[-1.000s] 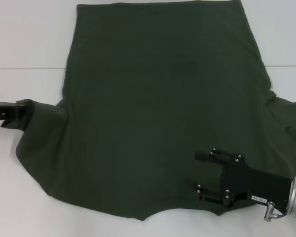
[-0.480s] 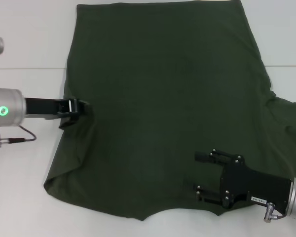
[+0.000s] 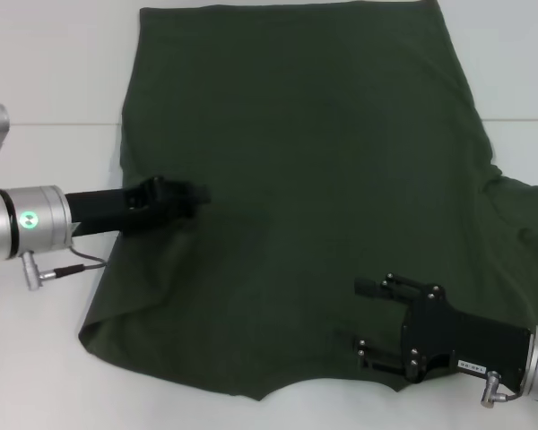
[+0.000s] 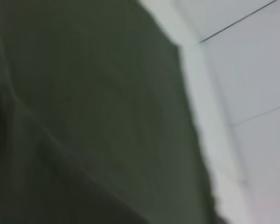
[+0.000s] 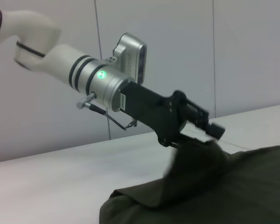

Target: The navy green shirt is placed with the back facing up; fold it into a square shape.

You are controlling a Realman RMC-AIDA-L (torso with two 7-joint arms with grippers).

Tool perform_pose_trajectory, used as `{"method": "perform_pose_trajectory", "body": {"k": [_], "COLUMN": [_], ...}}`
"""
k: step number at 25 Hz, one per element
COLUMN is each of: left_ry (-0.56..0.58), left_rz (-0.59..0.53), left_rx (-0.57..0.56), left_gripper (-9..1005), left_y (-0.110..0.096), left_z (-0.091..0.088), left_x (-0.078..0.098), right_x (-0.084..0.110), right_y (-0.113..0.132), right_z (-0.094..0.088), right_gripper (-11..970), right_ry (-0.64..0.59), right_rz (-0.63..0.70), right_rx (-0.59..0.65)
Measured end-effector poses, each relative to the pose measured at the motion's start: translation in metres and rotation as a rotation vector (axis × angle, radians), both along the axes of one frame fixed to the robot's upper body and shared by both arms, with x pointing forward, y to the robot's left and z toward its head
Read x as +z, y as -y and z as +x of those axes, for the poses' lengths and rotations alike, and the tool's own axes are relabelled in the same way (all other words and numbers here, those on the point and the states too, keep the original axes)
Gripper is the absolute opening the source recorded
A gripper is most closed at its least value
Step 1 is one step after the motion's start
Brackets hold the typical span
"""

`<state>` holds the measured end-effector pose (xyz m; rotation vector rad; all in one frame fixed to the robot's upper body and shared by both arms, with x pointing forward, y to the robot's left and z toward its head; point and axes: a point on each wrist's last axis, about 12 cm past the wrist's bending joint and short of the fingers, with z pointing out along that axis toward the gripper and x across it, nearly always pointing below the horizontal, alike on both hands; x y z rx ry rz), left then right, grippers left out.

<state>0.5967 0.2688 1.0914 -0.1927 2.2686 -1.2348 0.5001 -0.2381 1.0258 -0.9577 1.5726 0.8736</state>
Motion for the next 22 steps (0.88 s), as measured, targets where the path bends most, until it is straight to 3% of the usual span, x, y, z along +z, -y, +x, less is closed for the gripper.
{"method": "perform_pose_trajectory", "body": {"k": [4,8,11,14,18,22], "left_ry": [-0.007,-0.012,0.019,0.159,0.471,0.753], "left_rz": [-0.110,-0.101,-0.072,0.004,0.153,0.278], "left_rx": [0.028,0.062,0.054,-0.042,-0.239,-0.343], "left_gripper": [372,474,616,742,868,861], "left_y": [-0.002,-0.010,-0.017,-0.026,-0.029,-0.029], "left_z": [-0.007,-0.011,-0.017,-0.030,-0.062,-0.096], "left_x": [-0.005,-0.011,-0.014,-0.013,-0.020,-0.031], "right_x": [0.000,0.000,-0.001,-0.003,-0.002,0.002], "right_y": [0.000,0.000,0.001,0.005,0.014,0.025], "right_z": [0.000,-0.001,-0.003,-0.006,-0.005,0.000], "right_gripper": [774,775,775,775,775,775], "right_ry": [-0.001,-0.001,-0.005,-0.017,-0.058,-0.103], "right_rz": [0.000,0.001,0.002,0.012,0.046,0.079], "right_rx": [0.000,0.000,-0.005,-0.032,-0.093,-0.153]}}
